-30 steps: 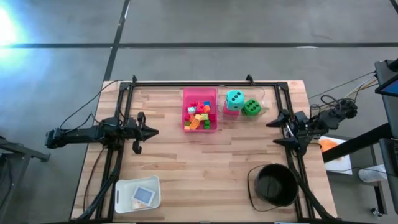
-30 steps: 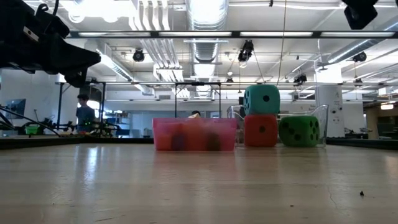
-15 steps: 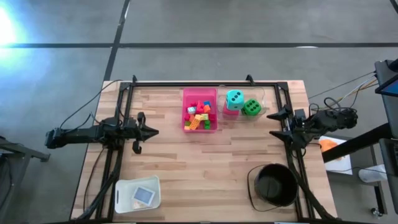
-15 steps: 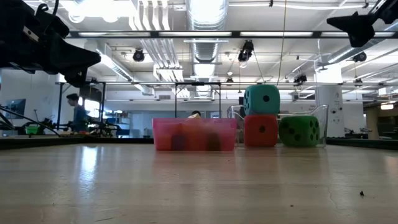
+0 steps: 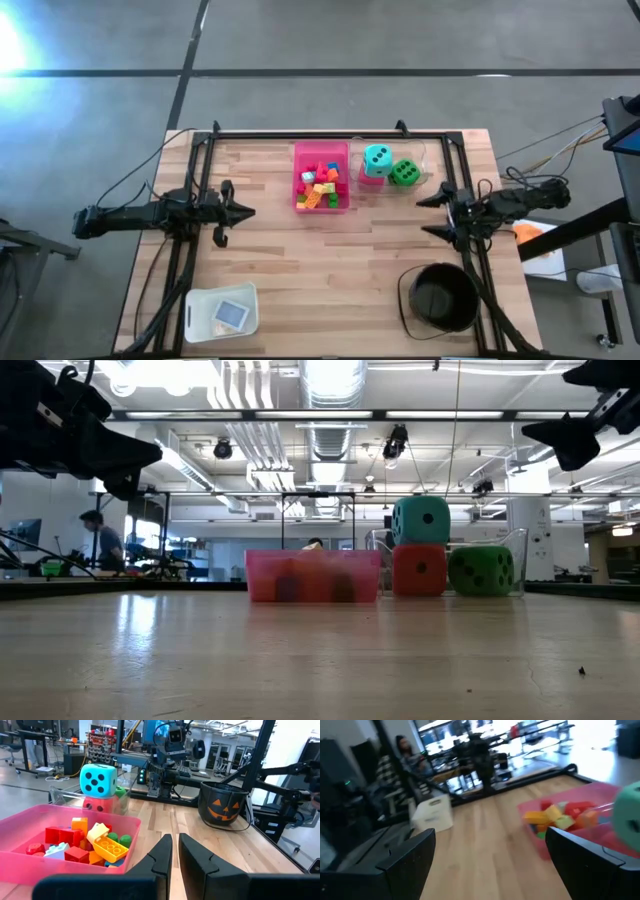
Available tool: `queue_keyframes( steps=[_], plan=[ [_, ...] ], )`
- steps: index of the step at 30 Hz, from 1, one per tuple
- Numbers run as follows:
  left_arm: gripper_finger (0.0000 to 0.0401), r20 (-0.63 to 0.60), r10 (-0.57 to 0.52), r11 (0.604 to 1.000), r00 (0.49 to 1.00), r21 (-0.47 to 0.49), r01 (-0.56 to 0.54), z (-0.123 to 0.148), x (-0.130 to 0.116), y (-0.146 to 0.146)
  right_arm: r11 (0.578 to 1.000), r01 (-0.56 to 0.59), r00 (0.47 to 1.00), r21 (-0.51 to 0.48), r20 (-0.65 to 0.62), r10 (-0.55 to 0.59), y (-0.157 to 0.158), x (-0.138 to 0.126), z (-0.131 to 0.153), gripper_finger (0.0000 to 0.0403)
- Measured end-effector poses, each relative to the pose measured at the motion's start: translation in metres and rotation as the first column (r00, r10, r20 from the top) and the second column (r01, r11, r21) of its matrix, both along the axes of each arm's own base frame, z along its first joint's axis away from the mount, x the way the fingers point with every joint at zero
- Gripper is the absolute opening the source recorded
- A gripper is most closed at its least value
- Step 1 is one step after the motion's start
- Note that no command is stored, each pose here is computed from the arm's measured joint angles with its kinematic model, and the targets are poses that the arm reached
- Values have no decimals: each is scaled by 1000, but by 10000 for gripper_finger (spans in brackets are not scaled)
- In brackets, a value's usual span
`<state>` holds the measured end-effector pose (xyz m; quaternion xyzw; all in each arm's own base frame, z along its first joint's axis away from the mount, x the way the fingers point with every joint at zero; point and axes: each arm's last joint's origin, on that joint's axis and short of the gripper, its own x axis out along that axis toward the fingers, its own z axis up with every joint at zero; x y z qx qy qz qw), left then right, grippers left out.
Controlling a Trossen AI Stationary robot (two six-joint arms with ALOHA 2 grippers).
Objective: Pick & Place Toys
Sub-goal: Return to Home Position
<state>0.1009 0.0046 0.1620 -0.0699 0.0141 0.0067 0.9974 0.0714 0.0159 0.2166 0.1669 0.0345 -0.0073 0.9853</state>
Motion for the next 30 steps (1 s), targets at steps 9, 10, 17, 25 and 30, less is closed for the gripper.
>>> queue_keyframes(
  steps=[9,10,17,25,30],
  plan=[
    [37,0,0,1000,1000,0,0,0,0,0,988,-154,988,-26,-14,153,7,7,-18,370],
    [37,0,0,1000,1000,0,0,0,0,0,983,-180,984,-41,-11,180,8,8,-19,370],
    [37,0,0,1000,1000,0,0,0,0,0,917,-378,926,-129,-32,377,15,11,-32,370],
    [37,-1,0,1000,1000,-1,0,0,0,0,783,-588,792,-202,57,608,25,14,-43,370],
    [37,-1,4,1000,1000,-1,-4,0,0,0,797,-541,819,-270,45,571,24,15,-45,370]
  ],
)
